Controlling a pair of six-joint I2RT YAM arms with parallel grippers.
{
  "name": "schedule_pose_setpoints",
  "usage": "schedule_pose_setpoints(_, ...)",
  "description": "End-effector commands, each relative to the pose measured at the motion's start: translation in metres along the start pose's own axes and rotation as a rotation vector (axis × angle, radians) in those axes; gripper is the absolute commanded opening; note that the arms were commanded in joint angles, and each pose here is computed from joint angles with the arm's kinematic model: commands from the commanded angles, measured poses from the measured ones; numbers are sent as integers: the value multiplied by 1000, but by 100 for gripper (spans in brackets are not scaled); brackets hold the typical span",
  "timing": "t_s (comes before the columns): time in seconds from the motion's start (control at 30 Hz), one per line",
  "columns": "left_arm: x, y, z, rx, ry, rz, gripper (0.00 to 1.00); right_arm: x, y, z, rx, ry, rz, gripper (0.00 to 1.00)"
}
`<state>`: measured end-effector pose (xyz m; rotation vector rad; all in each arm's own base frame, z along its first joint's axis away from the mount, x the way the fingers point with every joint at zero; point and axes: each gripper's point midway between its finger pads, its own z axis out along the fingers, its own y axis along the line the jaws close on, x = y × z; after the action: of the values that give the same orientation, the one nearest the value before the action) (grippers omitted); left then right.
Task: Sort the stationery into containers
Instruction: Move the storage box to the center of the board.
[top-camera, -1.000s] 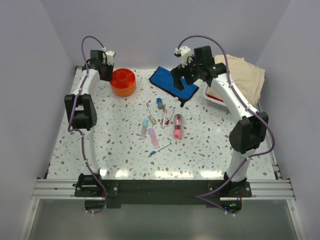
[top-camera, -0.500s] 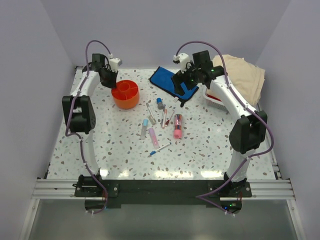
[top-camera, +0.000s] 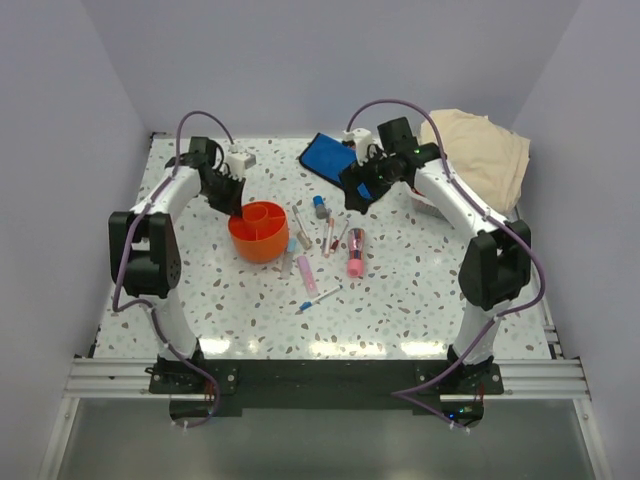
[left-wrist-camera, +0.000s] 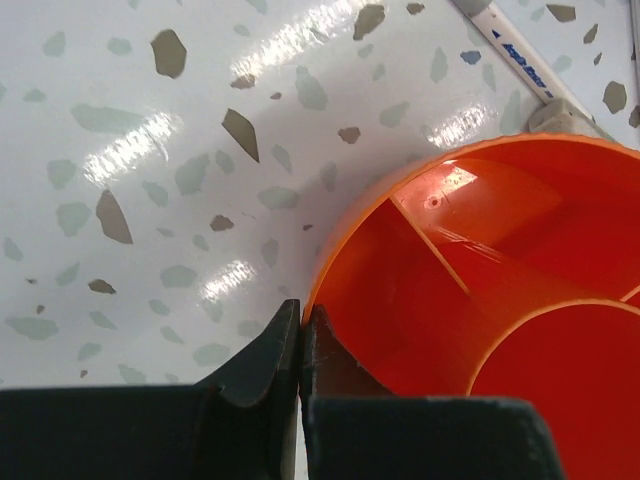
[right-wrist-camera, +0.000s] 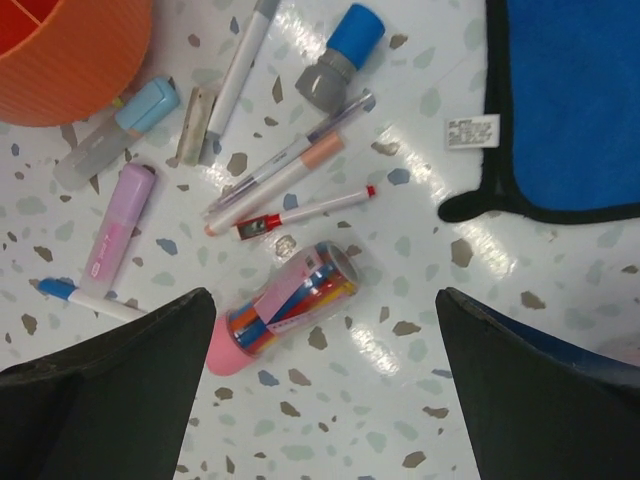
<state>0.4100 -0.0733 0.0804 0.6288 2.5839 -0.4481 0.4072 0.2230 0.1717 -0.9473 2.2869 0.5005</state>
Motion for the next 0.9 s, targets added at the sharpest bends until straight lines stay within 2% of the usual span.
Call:
schedule_pose_setpoints(0.0, -14, -5, -22, -77, -76, -14, 4, 5, 26, -7, 66, 9, 53, 95)
schedule_pose_setpoints(0.17, -41, 21, -53, -265, -176, -9, 8, 9, 44, 2, 70, 17, 53, 94)
schedule_pose_setpoints(0.33, -56, 28, -75, -350, -235, -11, 7, 4, 43, 2, 89, -6, 55, 94)
schedule_pose_setpoints(0.5, -41, 24, -65, -330, -230, -31, 3, 5, 44, 8, 95, -40, 76, 93)
schedule_pose_setpoints(0.7, -31, 15, -67, -342, -349, 2, 0, -3, 55, 10, 87, -89, 97, 88)
schedule_pose_setpoints(0.87, -9, 7, -55, -302, -339, -64, 0, 3, 79, 21, 76, -80, 122, 82)
